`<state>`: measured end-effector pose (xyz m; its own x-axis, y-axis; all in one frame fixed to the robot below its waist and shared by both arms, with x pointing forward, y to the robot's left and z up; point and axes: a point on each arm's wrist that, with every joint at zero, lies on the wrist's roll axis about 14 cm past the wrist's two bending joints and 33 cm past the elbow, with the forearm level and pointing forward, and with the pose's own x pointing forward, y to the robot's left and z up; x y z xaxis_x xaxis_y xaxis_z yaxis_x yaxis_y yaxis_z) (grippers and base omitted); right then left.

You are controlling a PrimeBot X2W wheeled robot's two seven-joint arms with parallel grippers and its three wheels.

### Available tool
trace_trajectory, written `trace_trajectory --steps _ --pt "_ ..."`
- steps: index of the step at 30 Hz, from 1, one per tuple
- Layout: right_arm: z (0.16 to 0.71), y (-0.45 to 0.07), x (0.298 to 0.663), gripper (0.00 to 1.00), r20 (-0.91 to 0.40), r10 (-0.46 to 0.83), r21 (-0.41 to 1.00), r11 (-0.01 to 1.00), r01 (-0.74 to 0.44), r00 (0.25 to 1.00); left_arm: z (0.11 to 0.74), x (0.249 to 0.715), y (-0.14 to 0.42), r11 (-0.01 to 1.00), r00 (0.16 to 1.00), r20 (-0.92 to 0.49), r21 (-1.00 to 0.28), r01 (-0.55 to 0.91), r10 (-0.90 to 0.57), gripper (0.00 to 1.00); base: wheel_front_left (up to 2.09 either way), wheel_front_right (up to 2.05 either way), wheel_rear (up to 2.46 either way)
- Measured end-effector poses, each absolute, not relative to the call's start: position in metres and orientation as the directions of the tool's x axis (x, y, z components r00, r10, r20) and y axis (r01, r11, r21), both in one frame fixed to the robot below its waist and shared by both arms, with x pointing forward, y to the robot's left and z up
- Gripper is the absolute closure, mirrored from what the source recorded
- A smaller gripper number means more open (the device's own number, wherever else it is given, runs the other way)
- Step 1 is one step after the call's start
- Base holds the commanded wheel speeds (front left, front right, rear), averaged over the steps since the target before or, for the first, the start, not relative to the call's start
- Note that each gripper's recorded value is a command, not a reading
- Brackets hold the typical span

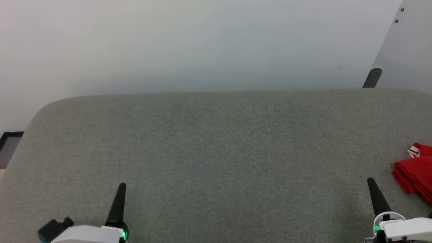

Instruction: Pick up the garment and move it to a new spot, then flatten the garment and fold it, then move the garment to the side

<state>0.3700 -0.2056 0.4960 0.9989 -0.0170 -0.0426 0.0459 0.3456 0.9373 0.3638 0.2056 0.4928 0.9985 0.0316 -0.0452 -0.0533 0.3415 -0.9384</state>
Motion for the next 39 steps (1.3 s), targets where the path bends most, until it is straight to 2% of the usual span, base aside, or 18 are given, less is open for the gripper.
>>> trace_trajectory --steps 39 --pt "0.503 -0.201 0.385 1.0 -0.015 -0.002 0.998 0.061 0.015 1.0 0.502 0.383 0.201 0.059 1.0 -0.021 -0.998 -0.021 0.005 1.0 0.0 0.0 0.0"
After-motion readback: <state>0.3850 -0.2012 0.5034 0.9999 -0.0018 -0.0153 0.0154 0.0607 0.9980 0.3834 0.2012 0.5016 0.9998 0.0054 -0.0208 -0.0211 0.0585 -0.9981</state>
